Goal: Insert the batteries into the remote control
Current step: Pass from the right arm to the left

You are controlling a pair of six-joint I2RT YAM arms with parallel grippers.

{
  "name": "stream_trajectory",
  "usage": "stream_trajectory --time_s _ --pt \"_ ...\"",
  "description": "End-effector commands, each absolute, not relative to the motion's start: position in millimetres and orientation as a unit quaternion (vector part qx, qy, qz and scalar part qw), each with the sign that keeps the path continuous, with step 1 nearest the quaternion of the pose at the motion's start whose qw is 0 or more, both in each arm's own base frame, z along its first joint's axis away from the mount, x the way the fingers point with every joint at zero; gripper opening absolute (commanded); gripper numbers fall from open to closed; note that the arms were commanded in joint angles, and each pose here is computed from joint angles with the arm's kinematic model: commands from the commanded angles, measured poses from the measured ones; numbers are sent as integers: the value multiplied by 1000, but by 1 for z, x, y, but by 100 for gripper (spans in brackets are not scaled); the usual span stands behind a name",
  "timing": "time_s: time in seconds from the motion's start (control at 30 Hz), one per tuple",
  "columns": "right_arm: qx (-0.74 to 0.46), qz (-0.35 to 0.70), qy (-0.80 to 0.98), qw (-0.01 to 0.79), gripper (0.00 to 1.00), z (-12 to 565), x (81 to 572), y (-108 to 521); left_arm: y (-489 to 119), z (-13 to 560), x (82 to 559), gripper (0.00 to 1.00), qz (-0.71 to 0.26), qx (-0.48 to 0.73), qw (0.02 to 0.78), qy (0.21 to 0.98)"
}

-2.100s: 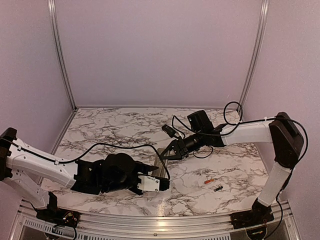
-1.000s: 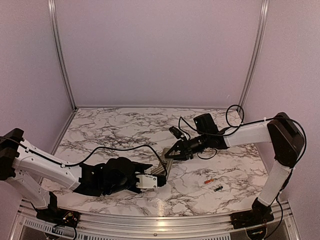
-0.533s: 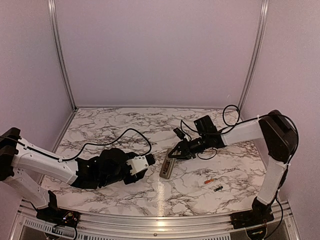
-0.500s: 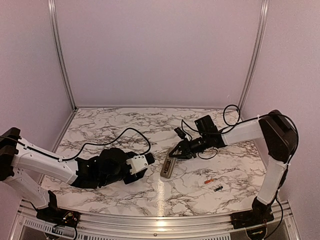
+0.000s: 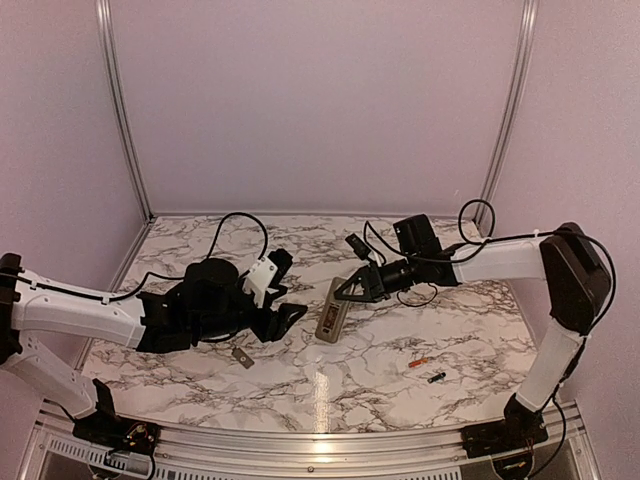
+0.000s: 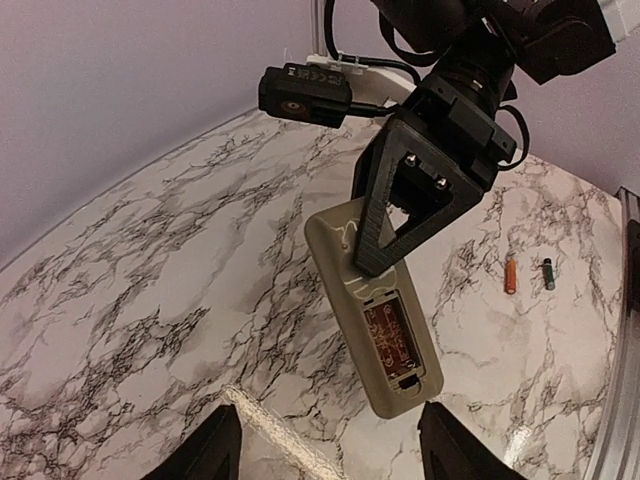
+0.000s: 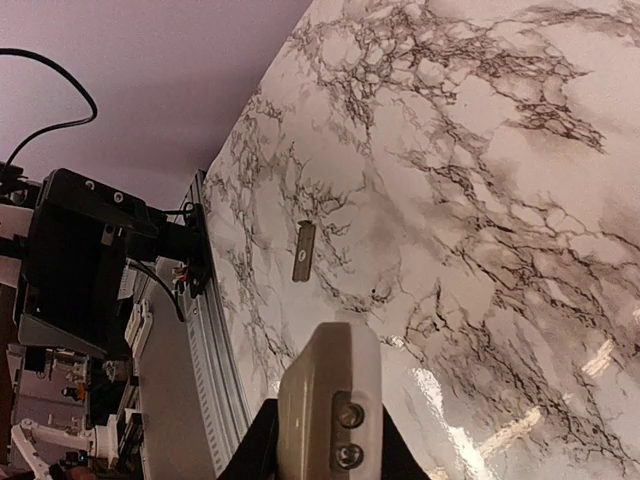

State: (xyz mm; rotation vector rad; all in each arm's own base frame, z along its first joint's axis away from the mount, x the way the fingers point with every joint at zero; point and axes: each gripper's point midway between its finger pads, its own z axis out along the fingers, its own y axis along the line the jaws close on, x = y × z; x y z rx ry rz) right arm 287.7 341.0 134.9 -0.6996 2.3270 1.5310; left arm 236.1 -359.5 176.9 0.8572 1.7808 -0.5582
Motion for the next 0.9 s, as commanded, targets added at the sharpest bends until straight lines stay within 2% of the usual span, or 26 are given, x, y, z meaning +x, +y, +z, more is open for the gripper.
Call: stream_trajectory --time_s 0.0,0.2,0.43,0.87 --pt "-316 550 758 151 0 174 268 363 -385 186 228 64 -334 308 466 759" --pt "-374 562 721 155 0 193 242 372 -385 196 222 59 -436 286 412 747" --pt "-424 579 679 154 0 212 217 378 -387 200 202 50 -488 323 370 722" --pt "-465 582 648 158 0 224 193 380 -386 226 201 41 -517 322 386 693"
